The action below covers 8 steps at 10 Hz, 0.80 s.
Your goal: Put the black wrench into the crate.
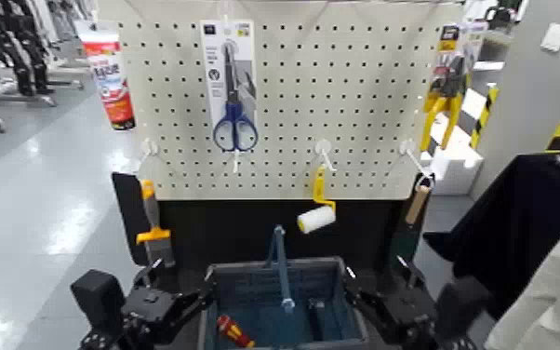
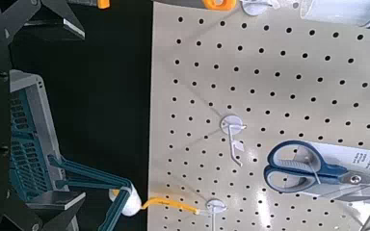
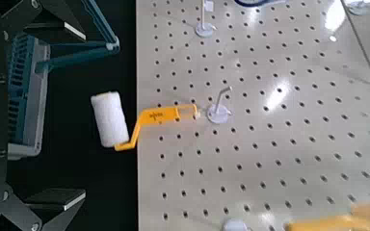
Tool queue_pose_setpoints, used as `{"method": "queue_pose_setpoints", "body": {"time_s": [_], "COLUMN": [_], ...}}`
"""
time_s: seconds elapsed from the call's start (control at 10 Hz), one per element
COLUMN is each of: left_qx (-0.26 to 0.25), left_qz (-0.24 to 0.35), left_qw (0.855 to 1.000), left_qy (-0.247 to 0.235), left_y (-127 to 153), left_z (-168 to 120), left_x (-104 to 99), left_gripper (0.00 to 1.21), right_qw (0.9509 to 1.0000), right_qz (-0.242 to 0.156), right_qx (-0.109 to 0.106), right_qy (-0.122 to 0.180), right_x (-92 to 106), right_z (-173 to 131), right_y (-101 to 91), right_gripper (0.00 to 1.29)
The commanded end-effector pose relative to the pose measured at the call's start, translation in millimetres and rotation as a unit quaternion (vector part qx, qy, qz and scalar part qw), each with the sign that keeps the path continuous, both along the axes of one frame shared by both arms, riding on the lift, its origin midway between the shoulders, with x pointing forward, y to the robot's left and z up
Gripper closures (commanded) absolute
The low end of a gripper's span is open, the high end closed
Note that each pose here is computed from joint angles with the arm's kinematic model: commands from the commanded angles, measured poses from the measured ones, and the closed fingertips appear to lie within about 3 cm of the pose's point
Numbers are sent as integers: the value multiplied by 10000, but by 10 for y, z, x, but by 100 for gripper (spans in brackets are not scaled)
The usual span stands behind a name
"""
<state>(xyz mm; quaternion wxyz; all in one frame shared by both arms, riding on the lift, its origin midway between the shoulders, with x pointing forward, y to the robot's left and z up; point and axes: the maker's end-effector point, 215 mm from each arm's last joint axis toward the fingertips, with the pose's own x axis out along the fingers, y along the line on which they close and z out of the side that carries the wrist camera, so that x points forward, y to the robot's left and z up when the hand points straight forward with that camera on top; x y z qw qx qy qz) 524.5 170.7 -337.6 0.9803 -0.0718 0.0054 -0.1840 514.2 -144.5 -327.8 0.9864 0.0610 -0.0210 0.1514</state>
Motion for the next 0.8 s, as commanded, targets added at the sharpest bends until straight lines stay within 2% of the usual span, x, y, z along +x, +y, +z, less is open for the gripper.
{"method": "queue_pose_setpoints", "body": {"time_s": [0.1, 0.4, 0.8], "left_qx": [5, 6, 7], "left_qz": [29, 58, 118], "left_qw": [10000, 10000, 9998], "left_qy": [9, 61, 166], "left_y": [40, 81, 142], "left_z": [-12, -65, -168], "left_x": [-6, -53, -149], "left_gripper": [13, 13, 14], "right_qw": [9986, 9969, 9951], "right_qz": [-492, -750, -953], "right_qx": [-101, -194, -234], "right_qy": [-152, -150, 140], "right_x": [-338, -620, -938], "right_z": [32, -15, -183], "right_y": [-128, -253, -287], "right_gripper": [17, 17, 19]}}
